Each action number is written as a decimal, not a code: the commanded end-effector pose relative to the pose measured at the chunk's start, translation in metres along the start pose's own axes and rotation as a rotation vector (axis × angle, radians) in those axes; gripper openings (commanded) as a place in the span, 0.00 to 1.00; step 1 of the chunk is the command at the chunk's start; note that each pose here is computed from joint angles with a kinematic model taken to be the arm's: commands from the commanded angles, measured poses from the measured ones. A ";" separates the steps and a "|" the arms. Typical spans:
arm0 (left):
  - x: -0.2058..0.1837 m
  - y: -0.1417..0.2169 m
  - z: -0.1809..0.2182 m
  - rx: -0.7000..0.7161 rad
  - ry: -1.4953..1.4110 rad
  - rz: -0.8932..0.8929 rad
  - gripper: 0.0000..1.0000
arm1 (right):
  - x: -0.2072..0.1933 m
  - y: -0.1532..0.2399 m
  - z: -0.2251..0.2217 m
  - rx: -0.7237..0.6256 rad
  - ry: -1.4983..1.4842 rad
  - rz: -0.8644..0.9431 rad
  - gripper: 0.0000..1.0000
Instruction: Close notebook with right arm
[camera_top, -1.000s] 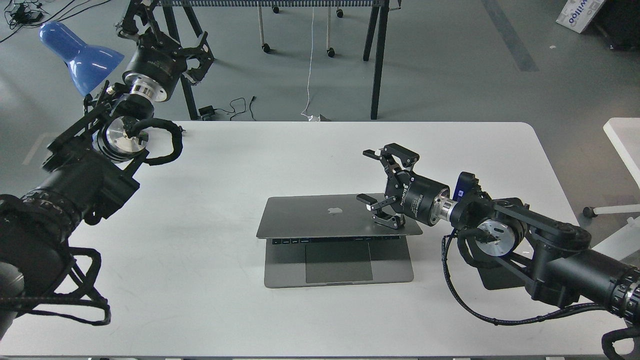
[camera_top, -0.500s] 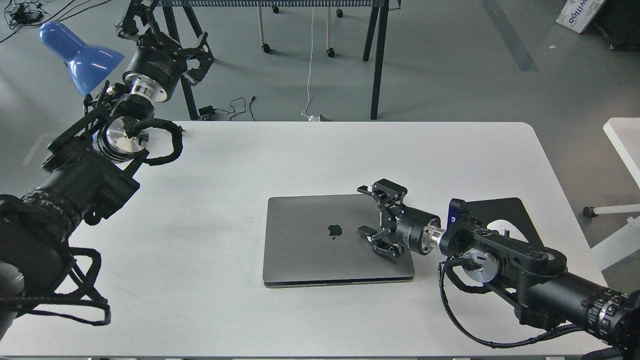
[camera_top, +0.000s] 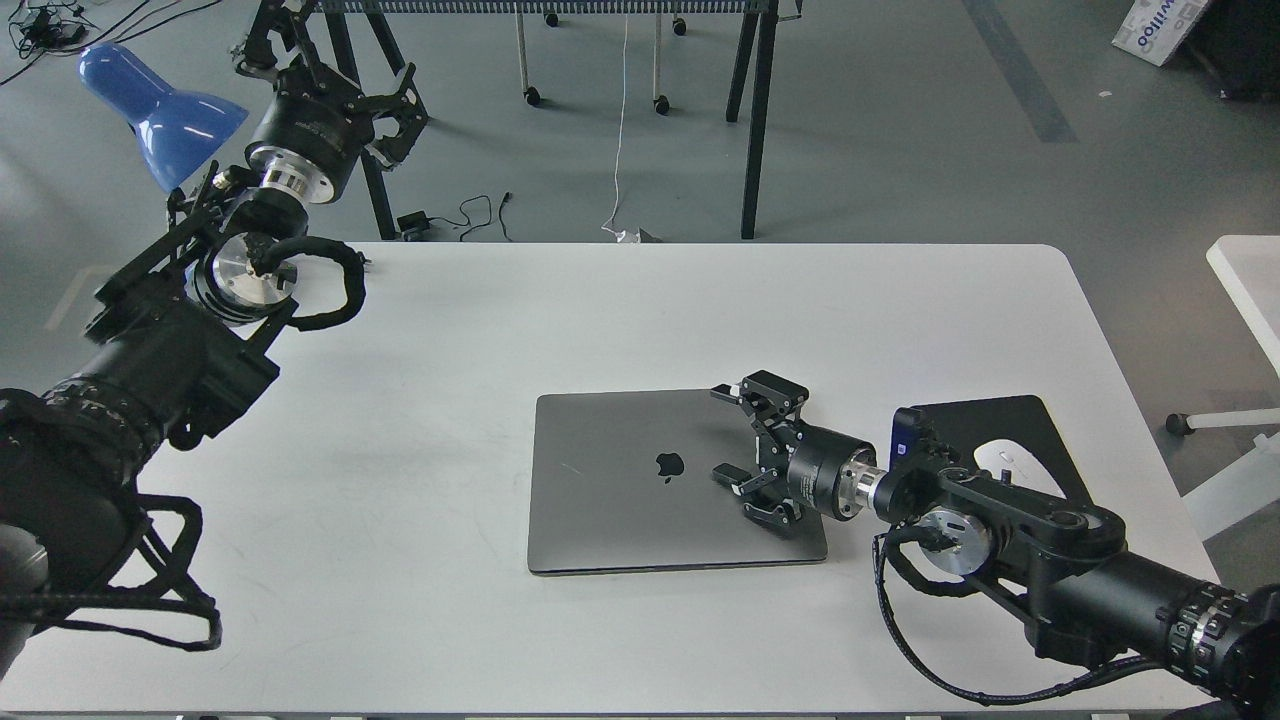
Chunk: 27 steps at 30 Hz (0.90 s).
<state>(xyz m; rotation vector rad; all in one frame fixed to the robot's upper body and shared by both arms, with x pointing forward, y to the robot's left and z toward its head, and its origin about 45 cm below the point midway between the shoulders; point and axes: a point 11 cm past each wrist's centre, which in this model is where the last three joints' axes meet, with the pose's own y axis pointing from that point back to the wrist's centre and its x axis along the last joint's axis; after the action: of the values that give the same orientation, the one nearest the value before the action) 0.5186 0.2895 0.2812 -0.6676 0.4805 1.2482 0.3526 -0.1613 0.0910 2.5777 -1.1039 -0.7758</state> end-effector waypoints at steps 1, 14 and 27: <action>0.000 0.000 0.000 0.000 0.000 0.000 1.00 | 0.007 0.004 -0.042 0.124 -0.032 0.013 1.00; 0.001 0.000 -0.001 0.002 -0.001 0.001 1.00 | 0.116 0.080 -0.258 0.633 -0.202 0.330 1.00; 0.001 0.000 0.000 0.000 0.001 0.002 1.00 | 0.127 0.089 -0.260 0.793 -0.463 0.304 1.00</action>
<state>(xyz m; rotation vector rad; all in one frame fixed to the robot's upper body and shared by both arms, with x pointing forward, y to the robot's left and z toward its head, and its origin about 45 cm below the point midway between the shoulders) 0.5184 0.2896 0.2806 -0.6667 0.4815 1.2487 0.5175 -0.3128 0.3008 2.7509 -2.2599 -1.0282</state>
